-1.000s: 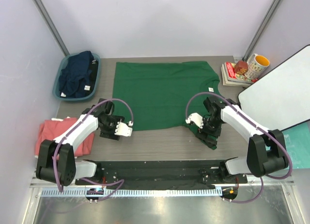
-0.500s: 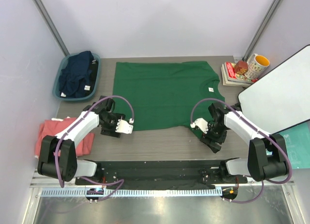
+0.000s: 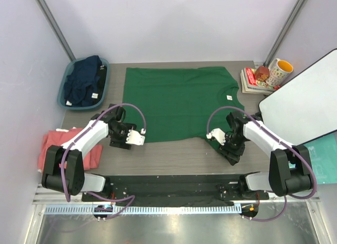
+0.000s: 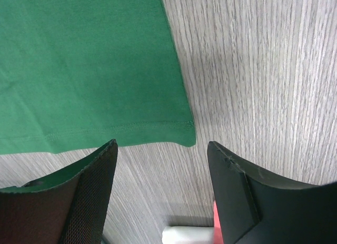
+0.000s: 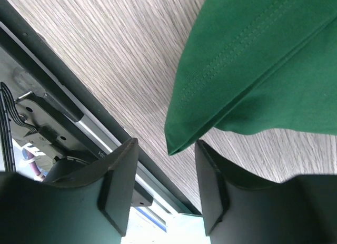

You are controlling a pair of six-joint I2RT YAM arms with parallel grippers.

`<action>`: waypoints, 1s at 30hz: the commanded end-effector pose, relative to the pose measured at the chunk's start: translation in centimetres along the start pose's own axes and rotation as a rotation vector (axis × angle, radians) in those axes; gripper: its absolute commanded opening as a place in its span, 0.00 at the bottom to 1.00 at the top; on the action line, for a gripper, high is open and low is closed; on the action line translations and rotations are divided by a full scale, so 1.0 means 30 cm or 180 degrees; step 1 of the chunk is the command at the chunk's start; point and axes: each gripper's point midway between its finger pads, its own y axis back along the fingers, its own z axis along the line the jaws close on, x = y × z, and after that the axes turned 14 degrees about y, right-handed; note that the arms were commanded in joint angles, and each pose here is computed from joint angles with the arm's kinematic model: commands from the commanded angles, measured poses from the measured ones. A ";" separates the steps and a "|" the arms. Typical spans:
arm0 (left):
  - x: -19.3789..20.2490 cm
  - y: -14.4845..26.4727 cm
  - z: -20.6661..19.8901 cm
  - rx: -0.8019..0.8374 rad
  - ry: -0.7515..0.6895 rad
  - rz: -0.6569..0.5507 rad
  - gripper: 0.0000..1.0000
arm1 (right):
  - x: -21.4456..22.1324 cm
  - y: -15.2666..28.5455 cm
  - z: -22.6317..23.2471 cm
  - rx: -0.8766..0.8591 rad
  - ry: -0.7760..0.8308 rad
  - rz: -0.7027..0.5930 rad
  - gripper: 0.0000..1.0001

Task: Fold and stack the t-shirts
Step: Grap the side of the flattened tshirt closest away from the robot with both arms

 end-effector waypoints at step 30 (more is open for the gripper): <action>-0.045 0.086 -0.060 -0.0109 0.0179 -0.0231 0.68 | -0.092 0.106 -0.175 0.0469 -0.0074 -0.0117 0.01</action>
